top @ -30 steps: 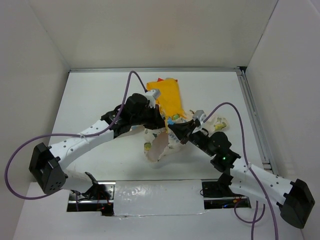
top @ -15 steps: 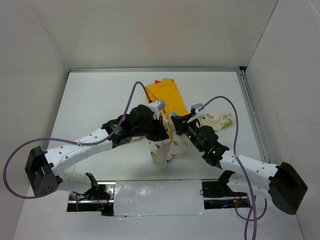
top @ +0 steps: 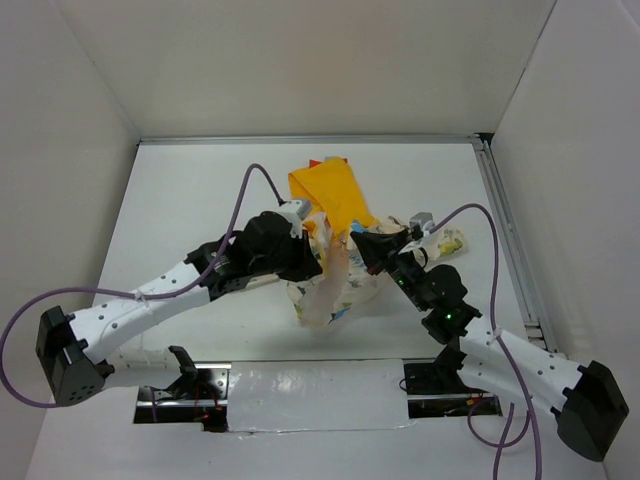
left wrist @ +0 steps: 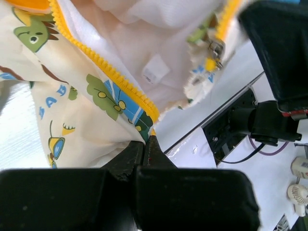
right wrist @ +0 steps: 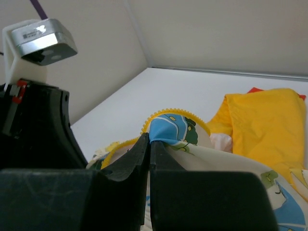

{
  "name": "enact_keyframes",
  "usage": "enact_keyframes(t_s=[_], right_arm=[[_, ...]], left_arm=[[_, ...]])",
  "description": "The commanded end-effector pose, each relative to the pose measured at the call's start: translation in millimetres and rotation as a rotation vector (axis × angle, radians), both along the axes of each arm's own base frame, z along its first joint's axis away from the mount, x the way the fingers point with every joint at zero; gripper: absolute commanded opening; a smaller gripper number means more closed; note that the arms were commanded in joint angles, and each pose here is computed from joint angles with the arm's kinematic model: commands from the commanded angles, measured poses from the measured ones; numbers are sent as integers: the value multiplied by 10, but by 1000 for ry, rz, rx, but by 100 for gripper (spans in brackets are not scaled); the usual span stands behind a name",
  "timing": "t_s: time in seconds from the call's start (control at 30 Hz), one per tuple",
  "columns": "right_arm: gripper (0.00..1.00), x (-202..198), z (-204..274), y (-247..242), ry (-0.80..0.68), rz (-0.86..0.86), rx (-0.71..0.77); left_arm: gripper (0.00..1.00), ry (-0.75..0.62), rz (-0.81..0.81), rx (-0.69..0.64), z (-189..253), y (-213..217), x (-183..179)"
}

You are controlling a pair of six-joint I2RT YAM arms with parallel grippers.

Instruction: Zip up the jacket

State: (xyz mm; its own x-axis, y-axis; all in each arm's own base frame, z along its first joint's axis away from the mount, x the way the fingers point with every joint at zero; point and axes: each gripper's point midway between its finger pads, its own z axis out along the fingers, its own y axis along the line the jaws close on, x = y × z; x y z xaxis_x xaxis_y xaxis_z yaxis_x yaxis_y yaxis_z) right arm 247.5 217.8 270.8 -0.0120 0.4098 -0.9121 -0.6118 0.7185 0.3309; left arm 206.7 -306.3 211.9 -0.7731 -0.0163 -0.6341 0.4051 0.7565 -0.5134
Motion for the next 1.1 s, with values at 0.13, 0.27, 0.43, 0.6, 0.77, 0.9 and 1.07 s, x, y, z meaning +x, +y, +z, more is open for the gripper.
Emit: enact_keyframes(t_s=[0.13, 0.27, 0.43, 0.6, 0.77, 0.9, 1.07], right_arm=[[0, -262, 77, 137, -38, 161, -15], [0, -362, 0, 204, -6, 230, 1], [0, -448, -82, 263, 30, 288, 34], [0, -481, -108, 263, 15, 305, 47], [0, -515, -95, 327, 25, 343, 49], [0, -476, -85, 312, 28, 325, 63], [0, -461, -68, 341, 34, 329, 65]], left_arm=[[0, -140, 66, -127, 480, 154, 192], [0, -184, 46, -162, 607, 150, 253], [0, -202, -13, -221, 654, 106, 209], [0, -208, -89, -269, 663, 87, 91], [0, -221, -178, -312, 678, 21, 14], [0, -215, -209, -318, 617, -25, -5], [0, -198, -214, -323, 602, -38, -6]])
